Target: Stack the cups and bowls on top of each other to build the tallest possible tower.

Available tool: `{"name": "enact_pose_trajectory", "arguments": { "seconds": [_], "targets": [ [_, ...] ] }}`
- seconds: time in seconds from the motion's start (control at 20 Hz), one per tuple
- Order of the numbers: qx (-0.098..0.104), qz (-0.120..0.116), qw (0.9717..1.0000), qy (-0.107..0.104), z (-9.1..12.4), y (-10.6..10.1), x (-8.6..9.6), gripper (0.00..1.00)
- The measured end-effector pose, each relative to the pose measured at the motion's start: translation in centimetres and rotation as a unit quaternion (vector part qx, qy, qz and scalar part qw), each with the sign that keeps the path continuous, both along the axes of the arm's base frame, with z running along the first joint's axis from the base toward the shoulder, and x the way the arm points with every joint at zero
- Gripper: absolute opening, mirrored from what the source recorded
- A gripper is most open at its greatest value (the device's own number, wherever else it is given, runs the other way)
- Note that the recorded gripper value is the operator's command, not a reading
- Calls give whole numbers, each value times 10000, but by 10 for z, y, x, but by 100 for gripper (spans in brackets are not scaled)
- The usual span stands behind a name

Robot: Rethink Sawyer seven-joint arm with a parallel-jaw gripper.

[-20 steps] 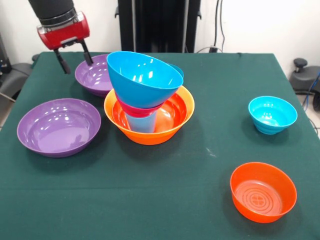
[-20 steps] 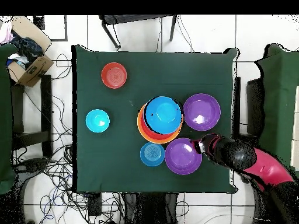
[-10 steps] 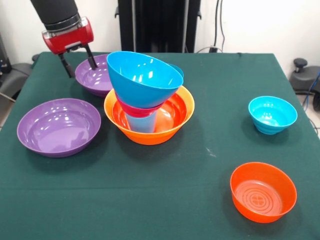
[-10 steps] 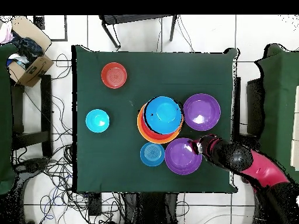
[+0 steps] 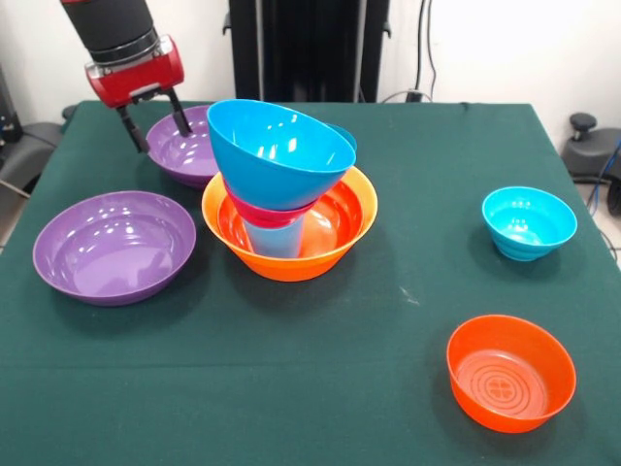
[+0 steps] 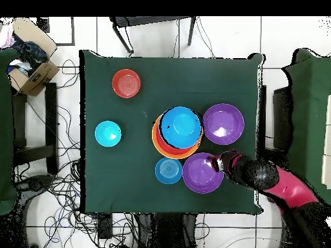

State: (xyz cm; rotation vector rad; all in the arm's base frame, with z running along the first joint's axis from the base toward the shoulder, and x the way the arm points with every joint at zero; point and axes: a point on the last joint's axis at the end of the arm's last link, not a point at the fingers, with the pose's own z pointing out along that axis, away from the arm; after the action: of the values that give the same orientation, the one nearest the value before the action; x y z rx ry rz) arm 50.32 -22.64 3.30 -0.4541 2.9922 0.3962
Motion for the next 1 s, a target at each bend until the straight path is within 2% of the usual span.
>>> {"name": "enact_pose_trajectory", "arguments": {
  "seconds": [0.45,0.7,1.0],
  "targets": [
    [87,3,9999,60,-8,6,-3,100],
    [37,-4,10000,64,-9,3,-1,100],
    [-128,-17,9999,54,-10,-7,4,100]
  ]
}}
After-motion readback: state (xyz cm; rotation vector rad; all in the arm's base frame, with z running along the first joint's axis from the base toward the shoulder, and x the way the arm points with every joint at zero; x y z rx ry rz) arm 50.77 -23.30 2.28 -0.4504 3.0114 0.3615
